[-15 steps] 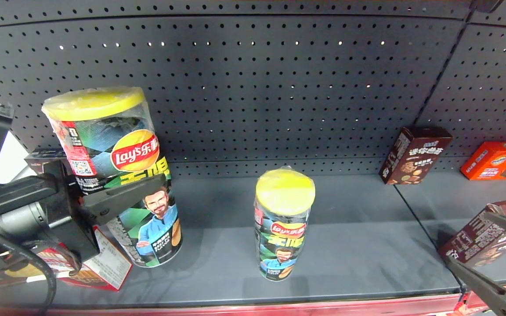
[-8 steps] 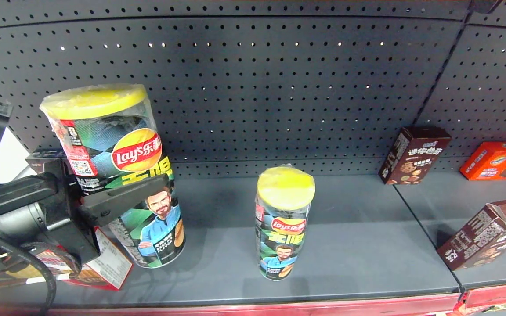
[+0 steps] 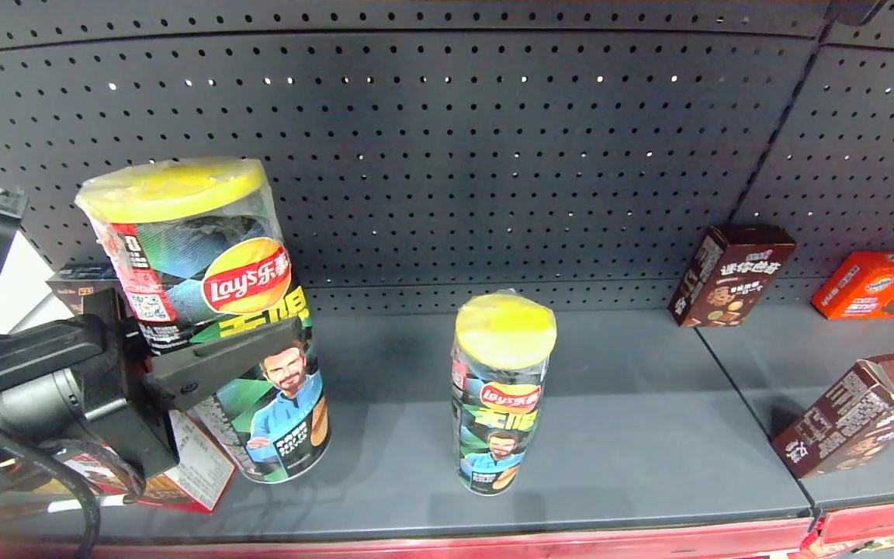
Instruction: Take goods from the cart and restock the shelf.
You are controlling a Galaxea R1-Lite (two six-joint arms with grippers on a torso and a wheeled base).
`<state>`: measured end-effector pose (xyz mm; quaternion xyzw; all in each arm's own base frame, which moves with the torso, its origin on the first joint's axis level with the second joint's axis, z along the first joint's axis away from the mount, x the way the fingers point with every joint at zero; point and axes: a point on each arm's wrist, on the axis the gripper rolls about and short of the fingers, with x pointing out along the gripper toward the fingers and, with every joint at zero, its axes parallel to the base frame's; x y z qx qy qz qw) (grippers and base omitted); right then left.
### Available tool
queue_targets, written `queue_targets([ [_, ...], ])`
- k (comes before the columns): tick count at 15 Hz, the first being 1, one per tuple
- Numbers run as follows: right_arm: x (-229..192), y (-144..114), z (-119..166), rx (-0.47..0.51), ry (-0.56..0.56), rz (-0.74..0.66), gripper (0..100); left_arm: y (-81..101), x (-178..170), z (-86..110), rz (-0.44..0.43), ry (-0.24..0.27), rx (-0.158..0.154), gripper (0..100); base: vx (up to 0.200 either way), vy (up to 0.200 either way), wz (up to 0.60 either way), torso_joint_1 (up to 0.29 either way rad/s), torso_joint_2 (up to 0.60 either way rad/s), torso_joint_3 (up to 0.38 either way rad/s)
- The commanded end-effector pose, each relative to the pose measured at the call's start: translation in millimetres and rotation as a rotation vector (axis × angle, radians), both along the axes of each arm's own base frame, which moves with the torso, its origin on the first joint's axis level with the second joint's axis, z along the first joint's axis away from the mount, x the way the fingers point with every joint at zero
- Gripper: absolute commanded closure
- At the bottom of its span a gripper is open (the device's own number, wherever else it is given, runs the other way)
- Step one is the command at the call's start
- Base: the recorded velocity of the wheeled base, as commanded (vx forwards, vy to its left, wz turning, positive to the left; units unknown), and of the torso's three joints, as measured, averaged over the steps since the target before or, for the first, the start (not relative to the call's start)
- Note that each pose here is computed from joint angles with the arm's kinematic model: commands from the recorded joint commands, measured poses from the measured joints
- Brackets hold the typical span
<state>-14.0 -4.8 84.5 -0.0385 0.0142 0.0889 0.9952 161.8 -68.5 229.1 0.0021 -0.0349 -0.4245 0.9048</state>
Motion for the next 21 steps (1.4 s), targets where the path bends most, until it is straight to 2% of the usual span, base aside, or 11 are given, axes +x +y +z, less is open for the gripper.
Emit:
queue_targets([
  [1, 0.0, 0.0, -0.6, 0.027, 0.005, 0.018, 0, -0.2, 0.4, -0.2, 0.000, 0.002, 0.000, 100, 0.000, 0.000, 0.00, 0.000, 0.00, 0.000],
  [4, 0.1, 0.7, -1.0, 0.040, 0.017, 0.061, 0, -2.1, -0.5, -0.2, -0.013, 0.002, 0.000, 100, 0.000, 0.000, 0.00, 0.000, 0.00, 0.000],
  [6, 0.3, 0.2, -7.2, 0.033, 0.106, 0.106, 0, -4.8, -1.0, -1.2, -0.028, 0.006, 0.001, 100, 0.000, 0.000, 0.00, 0.000, 0.00, 0.000],
  [8, 3.5, 3.0, -6.0, 0.039, 0.134, -0.088, 0, -4.8, -1.2, 0.1, -0.028, 0.000, -0.001, 100, 0.000, 0.000, 0.00, 0.000, 0.00, 0.000],
  [9, 2.9, 4.3, -6.3, 0.047, 0.125, -0.178, 0, -4.7, -1.3, -0.9, -0.028, 0.005, 0.001, 100, 0.000, 0.000, 0.00, 0.000, 0.00, 0.000],
  [10, 0.4, 4.7, -6.6, 0.052, 0.091, -0.205, 0, -4.6, -1.7, -1.1, -0.028, 0.005, 0.001, 100, 0.000, 0.000, 0.00, 0.000, 0.00, 0.000],
  [12, -7.9, 4.2, -8.5, 0.064, -0.015, -0.168, 0, -4.3, -3.2, -4.4, -0.029, 0.014, 0.005, 100, 0.000, 0.000, 0.00, 0.000, 0.00, 0.000],
  [21, -8.0, 4.4, -8.8, 0.086, -0.016, -0.160, 0, -2.0, -13.9, -10.6, -0.039, 0.023, 0.006, 100, 0.000, 0.000, 0.00, 0.000, 0.00, 0.000],
])
